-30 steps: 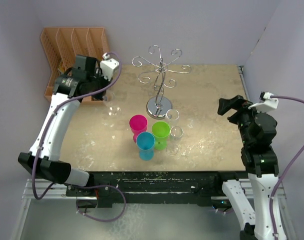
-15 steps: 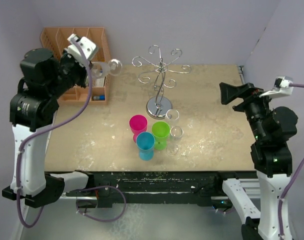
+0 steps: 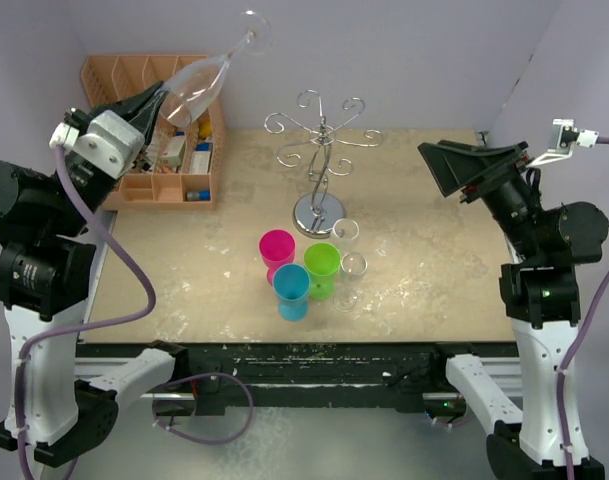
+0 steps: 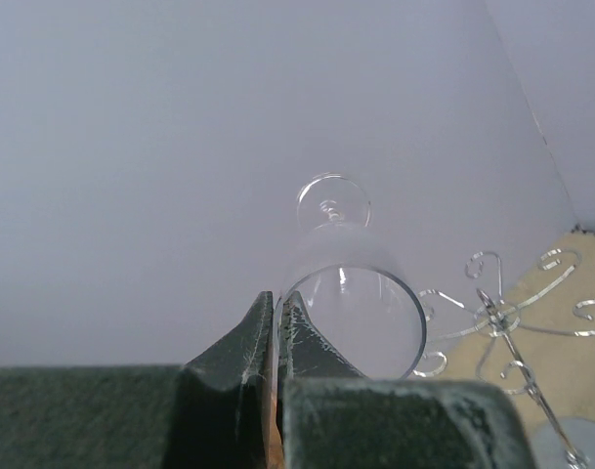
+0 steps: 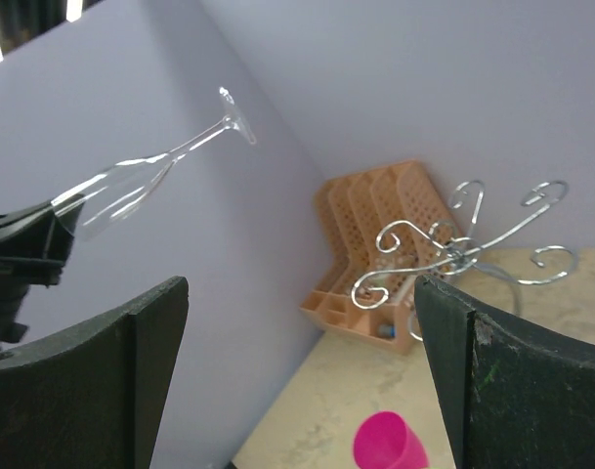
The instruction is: Place the wine glass upside down on the wine glass rack
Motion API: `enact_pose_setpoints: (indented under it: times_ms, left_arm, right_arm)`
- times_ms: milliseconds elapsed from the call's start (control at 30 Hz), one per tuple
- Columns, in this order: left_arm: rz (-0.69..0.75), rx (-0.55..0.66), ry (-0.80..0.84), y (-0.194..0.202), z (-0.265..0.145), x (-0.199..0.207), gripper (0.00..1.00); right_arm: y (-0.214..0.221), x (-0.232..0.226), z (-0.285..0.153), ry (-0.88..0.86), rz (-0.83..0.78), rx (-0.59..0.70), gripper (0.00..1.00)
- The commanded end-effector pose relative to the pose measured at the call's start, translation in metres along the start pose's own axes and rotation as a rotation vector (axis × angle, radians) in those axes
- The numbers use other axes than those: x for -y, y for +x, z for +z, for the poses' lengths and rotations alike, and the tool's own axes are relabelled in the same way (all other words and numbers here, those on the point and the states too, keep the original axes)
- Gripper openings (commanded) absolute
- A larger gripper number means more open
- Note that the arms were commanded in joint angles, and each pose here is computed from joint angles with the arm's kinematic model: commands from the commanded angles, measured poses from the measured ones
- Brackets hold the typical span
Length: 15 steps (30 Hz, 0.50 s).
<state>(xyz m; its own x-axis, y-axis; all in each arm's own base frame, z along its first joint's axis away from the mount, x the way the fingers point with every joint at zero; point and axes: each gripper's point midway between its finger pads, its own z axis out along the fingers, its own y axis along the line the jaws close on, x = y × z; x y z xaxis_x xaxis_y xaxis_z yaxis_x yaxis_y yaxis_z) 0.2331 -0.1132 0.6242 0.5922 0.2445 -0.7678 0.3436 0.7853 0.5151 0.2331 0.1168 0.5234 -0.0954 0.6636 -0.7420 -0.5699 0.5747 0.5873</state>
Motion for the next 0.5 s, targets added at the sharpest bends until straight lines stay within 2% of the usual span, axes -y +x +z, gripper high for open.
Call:
enact_pose_setpoints:
  times_ms: [0, 200, 467]
  left_arm:
    - [0.18, 0.248, -0.073, -0.05, 0.012, -0.021, 0.0]
    - [0.374, 0.402, -0.133, -0.07, 0.015, -0.028, 0.0]
    - [0.702, 0.515, -0.199, -0.06, 0.02, -0.008, 0.0]
  right_arm:
    - [-0.012, -0.036, 0.008, -0.183, 0.084, 0.024, 1.0]
    - [-0.018, -0.037, 0.024, -0.232, 0.104, 0.029, 1.0]
    - [-0.017, -0.032, 0.061, -0.313, 0.13, 0.023, 1.0]
